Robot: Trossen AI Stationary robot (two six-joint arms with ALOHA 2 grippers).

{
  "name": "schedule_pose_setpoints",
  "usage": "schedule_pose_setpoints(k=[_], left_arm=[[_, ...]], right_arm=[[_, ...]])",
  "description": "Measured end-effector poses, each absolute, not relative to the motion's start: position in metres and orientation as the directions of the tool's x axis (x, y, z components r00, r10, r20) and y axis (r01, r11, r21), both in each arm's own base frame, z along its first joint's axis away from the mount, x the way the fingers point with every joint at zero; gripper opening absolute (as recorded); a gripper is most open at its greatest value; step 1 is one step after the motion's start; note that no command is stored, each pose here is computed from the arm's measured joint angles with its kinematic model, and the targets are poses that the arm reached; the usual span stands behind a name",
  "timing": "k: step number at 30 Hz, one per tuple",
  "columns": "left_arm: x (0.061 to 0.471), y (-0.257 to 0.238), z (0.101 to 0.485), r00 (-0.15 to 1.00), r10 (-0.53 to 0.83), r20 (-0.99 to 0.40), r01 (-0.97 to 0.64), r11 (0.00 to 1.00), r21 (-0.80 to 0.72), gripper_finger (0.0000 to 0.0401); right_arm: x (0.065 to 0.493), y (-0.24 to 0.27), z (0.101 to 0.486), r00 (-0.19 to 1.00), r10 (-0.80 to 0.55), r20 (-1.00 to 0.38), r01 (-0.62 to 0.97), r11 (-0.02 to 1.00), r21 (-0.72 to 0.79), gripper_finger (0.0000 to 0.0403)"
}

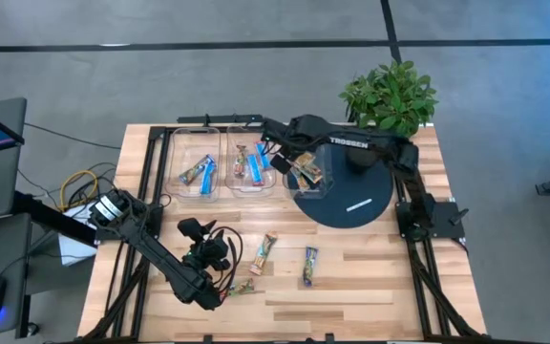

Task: Pick and place Granola Bars by type
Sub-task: Put the orange chocolate chip into the right transparent bin, then put the red chocolate chip into the center transparent bin

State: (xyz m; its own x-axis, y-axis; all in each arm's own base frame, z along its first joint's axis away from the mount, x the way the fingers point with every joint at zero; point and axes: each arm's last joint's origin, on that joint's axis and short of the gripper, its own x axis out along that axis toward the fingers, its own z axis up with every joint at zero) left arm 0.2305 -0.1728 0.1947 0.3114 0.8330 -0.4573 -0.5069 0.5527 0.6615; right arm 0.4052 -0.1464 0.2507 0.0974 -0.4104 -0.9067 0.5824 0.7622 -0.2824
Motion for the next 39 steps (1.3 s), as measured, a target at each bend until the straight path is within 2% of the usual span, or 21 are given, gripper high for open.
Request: schedule_pose_setpoints(k=[9,20,25,34,39], left_arm=[[0.23,-0.173,0.195,0.306,0.832,-0.463,-0.507,0.554,0.661,0.0174],[0.23,-0.173,0.195,0.31,0.833,-0.458,-0.507,0.553,0.661,0.0174],[0.231,-0.173,0.195,0.314,0.833,-0.455,-0.508,0.552,0.661,0.0174],[0.231,-0.173,0.195,0.314,0.833,-0.455,-0.509,0.553,0.66,0.0174],[0.231,-0.173,0.195,0.325,0.834,-0.446,-0.51,0.551,0.66,0.0174]], right_arm=[[0.39,-0.162,0.234,0.001,-0.416,-0.909,0.644,0.696,-0.318,0.0098],[0.38,-0.165,0.214,-0.064,-0.385,-0.921,0.626,0.703,-0.337,0.0098],[0.381,-0.164,0.214,-0.047,-0.353,-0.934,0.601,0.737,-0.309,0.0099],[0.381,-0.163,0.213,-0.043,-0.342,-0.939,0.596,0.745,-0.299,0.0149],[0.378,-0.161,0.217,-0.082,-0.39,-0.917,0.57,0.737,-0.365,0.0177]])
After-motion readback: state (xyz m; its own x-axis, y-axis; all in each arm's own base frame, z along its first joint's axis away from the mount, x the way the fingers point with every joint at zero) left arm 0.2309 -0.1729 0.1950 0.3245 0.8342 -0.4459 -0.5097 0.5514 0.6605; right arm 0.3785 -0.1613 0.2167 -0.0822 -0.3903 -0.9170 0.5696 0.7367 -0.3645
